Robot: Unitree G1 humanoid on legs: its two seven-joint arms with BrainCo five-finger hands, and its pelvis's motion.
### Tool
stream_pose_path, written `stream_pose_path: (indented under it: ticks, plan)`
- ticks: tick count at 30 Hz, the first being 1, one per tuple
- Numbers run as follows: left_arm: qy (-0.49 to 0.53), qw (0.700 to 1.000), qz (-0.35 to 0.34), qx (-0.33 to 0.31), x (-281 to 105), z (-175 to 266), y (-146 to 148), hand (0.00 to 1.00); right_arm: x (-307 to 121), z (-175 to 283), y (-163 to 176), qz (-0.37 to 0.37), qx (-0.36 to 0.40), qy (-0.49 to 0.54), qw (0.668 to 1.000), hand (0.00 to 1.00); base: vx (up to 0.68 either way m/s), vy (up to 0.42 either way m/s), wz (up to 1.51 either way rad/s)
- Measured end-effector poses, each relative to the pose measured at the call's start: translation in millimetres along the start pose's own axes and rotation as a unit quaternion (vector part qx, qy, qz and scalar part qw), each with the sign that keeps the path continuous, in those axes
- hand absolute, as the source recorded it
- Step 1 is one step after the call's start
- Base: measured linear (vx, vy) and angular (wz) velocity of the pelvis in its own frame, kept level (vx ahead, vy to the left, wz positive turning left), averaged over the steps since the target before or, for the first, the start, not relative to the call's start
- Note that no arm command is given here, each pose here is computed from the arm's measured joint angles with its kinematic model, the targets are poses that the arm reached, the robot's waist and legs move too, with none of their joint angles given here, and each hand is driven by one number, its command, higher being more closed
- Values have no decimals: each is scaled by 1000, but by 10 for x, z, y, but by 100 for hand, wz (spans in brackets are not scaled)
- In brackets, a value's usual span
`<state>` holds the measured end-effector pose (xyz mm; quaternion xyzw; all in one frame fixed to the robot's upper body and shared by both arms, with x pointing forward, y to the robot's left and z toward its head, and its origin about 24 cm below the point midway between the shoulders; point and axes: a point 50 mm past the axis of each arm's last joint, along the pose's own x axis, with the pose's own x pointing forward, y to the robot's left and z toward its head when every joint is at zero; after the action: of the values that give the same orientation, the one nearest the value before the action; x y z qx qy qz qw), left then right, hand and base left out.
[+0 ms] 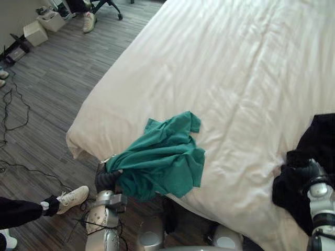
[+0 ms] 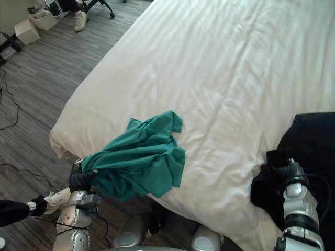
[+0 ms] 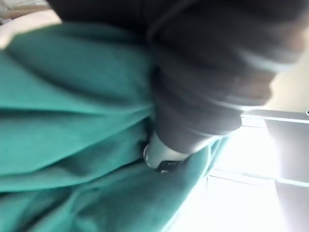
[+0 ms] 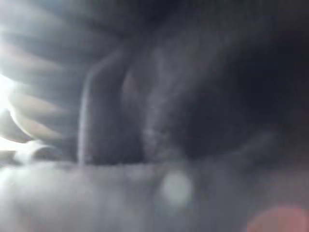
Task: Tidy the bed and pick cloth on bed and put in laundry
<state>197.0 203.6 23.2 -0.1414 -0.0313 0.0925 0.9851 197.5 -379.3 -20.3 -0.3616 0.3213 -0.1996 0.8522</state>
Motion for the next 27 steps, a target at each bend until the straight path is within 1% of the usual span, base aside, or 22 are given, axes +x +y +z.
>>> stream_pose_path:
  ticks: [1,3,4,5,6,8,9,10,12,14,17,18,19,21,22,23,25,27]
  plan:
    - [3,1000,-1,4,-9,-4,18,100,-57,-54,123,9,36,5,999,100,152,31,94]
    - [2,1000,-11,-1,4,-15,-51,100,-162,-206,196,8,69,20,997,100,73,90,68]
    - [2,1000,-16,2,9,-24,-79,100,-201,-242,295,8,102,28,994,100,-13,97,27]
    - [7,1000,-16,1,1,-60,-101,100,-234,-243,397,17,117,29,993,100,-26,109,20]
    - [21,1000,-6,7,-12,-135,-98,100,-264,-166,545,40,121,14,992,100,-24,79,16]
    - [53,998,12,17,-44,-285,-80,100,-289,-107,641,51,128,3,990,100,-37,100,24]
    - [94,995,24,22,-102,-464,-89,100,-314,-107,706,56,140,6,989,100,-59,104,30]
    - [118,992,35,29,-160,-552,-71,100,-325,-93,750,61,143,5,988,100,-83,94,30]
    - [180,981,59,49,-393,-754,-10,100,-379,-30,908,92,140,-5,986,100,-100,79,33]
    - [210,973,71,58,-569,-843,15,100,-448,-40,984,107,147,-7,983,100,-115,73,73]
    - [248,962,101,62,-812,-912,151,100,-602,-186,1125,124,185,22,975,100,-119,56,110]
    - [253,959,108,65,-853,-915,189,100,-633,-205,1163,128,190,27,973,100,-145,29,114]
    - [256,955,129,74,-887,-889,319,100,-718,-201,1241,136,213,30,967,100,-148,-21,115]
    - [250,955,132,89,-825,-840,402,100,-883,-152,1351,149,255,21,955,100,-110,-113,141]
    - [233,958,136,99,-744,-777,429,100,-1030,-59,1459,162,288,3,944,100,3,-146,223]
    - [241,958,135,77,-698,-848,308,100,-1105,-137,1420,151,295,5,943,100,29,-106,224]
    - [258,956,126,61,-784,-927,158,100,-1268,-275,1430,139,314,23,939,100,-23,-59,199]
    - [264,955,127,54,-761,-963,118,100,-1393,-387,1498,139,333,51,931,100,-44,-113,158]
